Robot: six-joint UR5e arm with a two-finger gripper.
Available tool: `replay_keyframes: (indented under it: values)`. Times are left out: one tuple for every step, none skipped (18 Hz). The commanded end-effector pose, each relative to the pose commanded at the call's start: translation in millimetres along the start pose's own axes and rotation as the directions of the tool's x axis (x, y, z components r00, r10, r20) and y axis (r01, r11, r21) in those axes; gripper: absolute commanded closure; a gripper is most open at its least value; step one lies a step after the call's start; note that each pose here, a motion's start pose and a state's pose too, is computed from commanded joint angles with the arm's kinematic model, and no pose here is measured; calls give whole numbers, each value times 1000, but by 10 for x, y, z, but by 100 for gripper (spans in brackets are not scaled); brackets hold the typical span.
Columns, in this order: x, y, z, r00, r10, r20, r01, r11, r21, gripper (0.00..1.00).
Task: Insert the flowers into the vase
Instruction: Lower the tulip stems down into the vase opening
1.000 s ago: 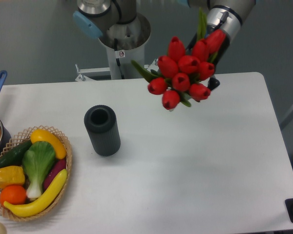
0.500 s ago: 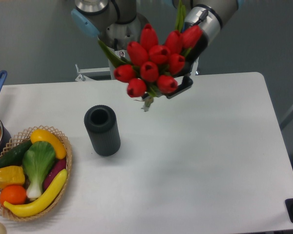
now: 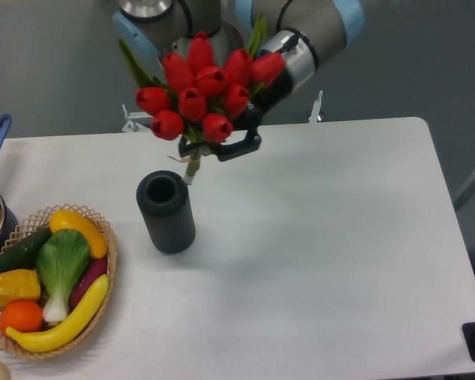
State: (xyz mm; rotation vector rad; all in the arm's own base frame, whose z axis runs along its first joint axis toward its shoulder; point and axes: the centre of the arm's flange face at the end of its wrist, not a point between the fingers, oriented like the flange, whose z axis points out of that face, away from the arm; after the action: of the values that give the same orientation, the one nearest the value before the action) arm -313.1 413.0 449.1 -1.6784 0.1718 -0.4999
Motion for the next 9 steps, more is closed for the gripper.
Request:
replay_keyframes:
  values:
    - [10, 30, 16, 1000, -4, -3, 4, 1000, -1, 96]
    - [15, 102, 22, 1000, -15, -4, 15, 1000, -3, 96]
    - [33, 188, 56, 1000, -11, -11, 11, 1000, -5, 96]
    - [44, 258, 90, 1000, -14, -18, 14, 1000, -7, 96]
    - [49, 316, 101, 1000, -8, -21, 7, 1000, -8, 96]
    - [32, 349, 112, 1000, 2, -24, -2, 1000, -9, 96]
    - [27, 381, 143, 1000, 2, -30, -3, 1000, -10, 96]
    - [14, 426, 189, 999, -1, -39, 1, 1000, -16, 96]
    - [-18, 472, 210, 999, -3, -44, 2, 1000, -14, 96]
